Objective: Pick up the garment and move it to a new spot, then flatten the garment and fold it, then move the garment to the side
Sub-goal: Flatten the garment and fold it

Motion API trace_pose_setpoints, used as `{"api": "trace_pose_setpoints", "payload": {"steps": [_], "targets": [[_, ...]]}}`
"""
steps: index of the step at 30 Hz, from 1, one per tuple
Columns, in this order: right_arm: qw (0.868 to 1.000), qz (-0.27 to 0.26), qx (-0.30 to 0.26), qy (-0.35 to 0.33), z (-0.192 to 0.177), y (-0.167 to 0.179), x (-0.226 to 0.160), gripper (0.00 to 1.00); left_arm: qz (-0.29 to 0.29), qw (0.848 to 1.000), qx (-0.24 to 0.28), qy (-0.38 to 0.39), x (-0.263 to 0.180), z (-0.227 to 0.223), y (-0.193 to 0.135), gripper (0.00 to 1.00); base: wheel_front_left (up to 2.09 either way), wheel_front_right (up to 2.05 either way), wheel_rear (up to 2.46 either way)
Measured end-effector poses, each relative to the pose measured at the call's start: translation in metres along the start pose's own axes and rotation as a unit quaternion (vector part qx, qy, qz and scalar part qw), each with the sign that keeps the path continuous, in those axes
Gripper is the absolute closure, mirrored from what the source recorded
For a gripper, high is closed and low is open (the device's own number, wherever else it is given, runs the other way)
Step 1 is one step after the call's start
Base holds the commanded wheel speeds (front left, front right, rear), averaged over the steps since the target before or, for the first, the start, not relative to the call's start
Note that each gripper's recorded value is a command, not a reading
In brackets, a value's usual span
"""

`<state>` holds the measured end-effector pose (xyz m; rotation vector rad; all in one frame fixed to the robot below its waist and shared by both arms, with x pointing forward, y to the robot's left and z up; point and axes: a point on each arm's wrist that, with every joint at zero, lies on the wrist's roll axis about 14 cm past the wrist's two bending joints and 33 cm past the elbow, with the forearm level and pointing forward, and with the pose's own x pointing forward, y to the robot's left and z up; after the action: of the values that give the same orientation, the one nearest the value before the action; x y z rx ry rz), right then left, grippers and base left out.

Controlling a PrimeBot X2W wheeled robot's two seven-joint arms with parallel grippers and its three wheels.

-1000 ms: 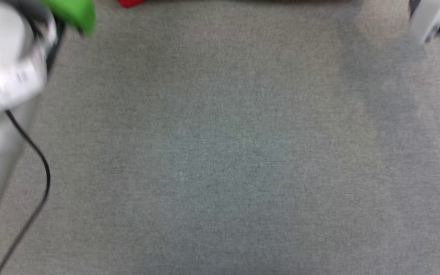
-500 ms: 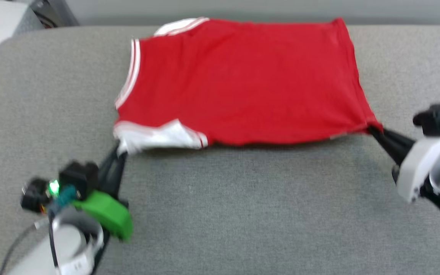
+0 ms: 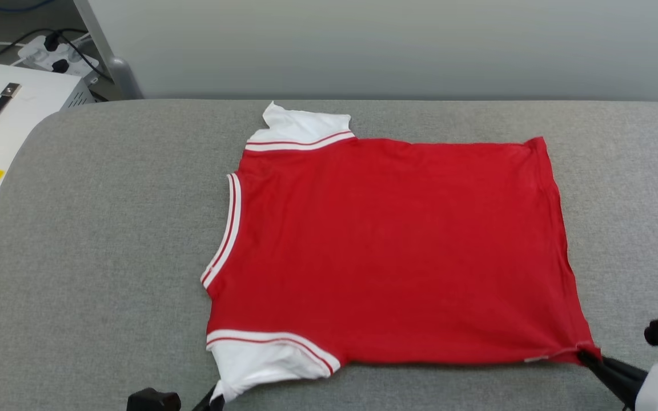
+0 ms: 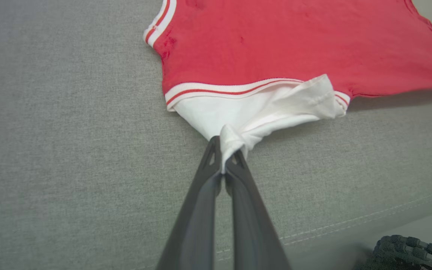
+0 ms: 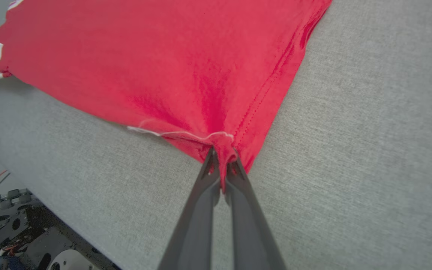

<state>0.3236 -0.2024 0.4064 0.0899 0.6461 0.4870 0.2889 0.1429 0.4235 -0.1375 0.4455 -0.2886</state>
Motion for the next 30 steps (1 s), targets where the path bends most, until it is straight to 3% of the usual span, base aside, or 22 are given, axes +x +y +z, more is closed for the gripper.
{"api": "trace_pose_setpoints", "payload": {"steps": [4, 7, 11, 22, 30], "targets": [[0.999, 0.003, 0.022, 0.027, -0.024, 0.008, -0.015, 1.0, -0.003, 0.999, -0.032, 0.021, -0.011, -0.009, -0.008, 1.0, 0.0, 0.0, 0.0], [0.999, -0.001, 0.038, 0.025, -0.026, 0.008, -0.018, 1.0, 0.003, 0.999, -0.025, 0.023, -0.013, -0.009, -0.003, 1.0, 0.0, 0.0, 0.0], [0.999, -0.007, 0.043, 0.003, -0.008, 0.004, -0.014, 1.0, -0.002, 1.0, -0.008, 0.006, -0.004, 0.004, -0.001, 1.0, 0.0, 0.0, 0.0], [0.997, -0.014, 0.038, -0.062, 0.062, -0.01, 0.013, 1.0, -0.047, 0.989, 0.112, -0.08, 0.066, 0.093, 0.015, 1.0, 0.0, 0.0, 0.0], [0.997, -0.031, 0.039, -0.053, 0.077, -0.031, 0.039, 1.0, -0.059, 0.985, 0.137, -0.085, 0.125, 0.117, 0.032, 1.0, 0.0, 0.0, 0.0]]}}
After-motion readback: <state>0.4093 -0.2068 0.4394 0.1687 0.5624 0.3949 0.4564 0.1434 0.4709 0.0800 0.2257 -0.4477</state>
